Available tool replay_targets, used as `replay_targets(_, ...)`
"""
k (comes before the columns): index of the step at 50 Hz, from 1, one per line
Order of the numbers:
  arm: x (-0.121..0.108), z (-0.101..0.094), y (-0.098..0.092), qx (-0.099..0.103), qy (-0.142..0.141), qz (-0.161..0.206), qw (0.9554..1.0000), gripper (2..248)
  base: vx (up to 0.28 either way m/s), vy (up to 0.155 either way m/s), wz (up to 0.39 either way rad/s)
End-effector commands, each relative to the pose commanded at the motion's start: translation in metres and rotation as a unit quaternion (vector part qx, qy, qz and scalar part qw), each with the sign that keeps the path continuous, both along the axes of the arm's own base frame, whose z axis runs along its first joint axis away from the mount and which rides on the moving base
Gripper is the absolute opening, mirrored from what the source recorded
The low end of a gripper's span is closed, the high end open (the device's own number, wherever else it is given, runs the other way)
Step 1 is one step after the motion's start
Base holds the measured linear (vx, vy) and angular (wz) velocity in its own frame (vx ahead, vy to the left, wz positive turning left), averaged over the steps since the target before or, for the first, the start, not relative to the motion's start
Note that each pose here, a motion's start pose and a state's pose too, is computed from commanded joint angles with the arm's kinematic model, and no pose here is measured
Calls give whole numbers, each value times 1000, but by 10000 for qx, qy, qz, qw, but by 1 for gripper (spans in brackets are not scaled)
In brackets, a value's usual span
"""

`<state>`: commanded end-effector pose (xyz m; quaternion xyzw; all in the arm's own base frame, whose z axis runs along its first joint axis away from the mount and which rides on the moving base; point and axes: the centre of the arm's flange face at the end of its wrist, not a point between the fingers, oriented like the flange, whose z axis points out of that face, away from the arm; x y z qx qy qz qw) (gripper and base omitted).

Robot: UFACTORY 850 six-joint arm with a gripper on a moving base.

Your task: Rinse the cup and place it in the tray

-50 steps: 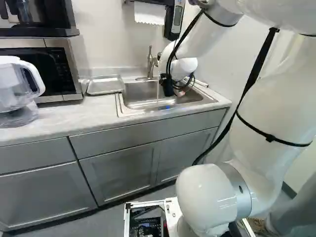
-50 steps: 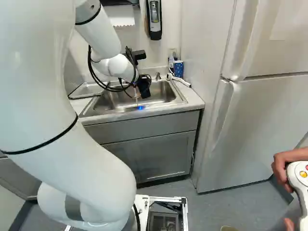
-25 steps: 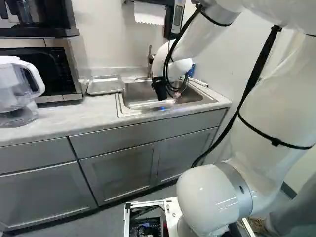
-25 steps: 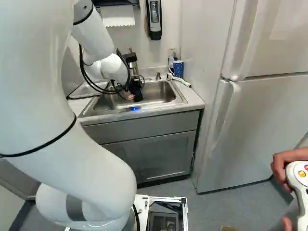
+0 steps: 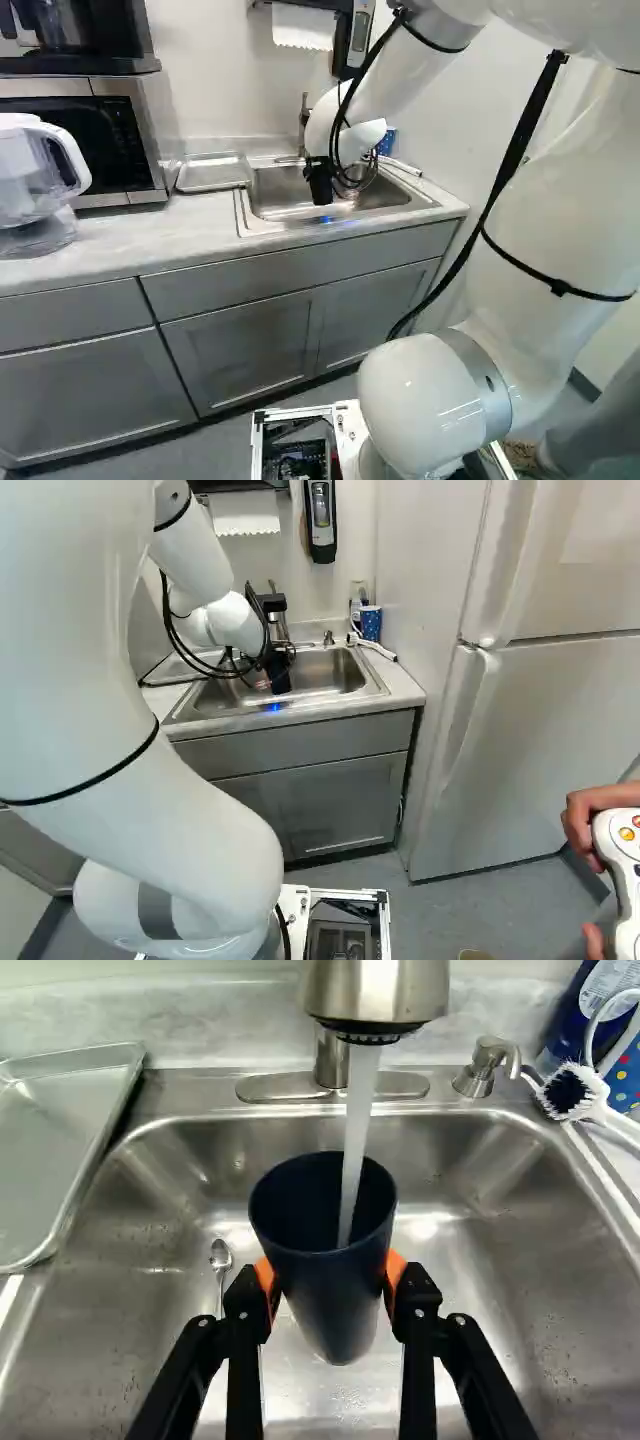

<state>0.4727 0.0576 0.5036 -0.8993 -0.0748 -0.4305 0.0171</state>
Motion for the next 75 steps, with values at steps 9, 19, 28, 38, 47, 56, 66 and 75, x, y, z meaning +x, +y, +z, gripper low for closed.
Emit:
replay_targets(9,0,0,0,0,0,0,10000,122,0,0,0)
replay_targets(19,0,0,0,225,28,-184,9996,122,0,0,0)
replay_targets(28,0,0,0,571,70,-465,9973,122,0,0,0)
replay_targets(38,0,0,0,571,70,-465,9973,122,0,0,0)
replay_targets(47,0,0,0,571,70,-465,9973,122,0,0,0)
replay_targets(56,0,0,0,571,70,-465,9973,122,0,0,0)
replay_targets(66,0,0,0,571,70,-465,9973,122,0,0,0)
replay_targets(75,0,0,0,571,70,-465,9973,122,0,0,0)
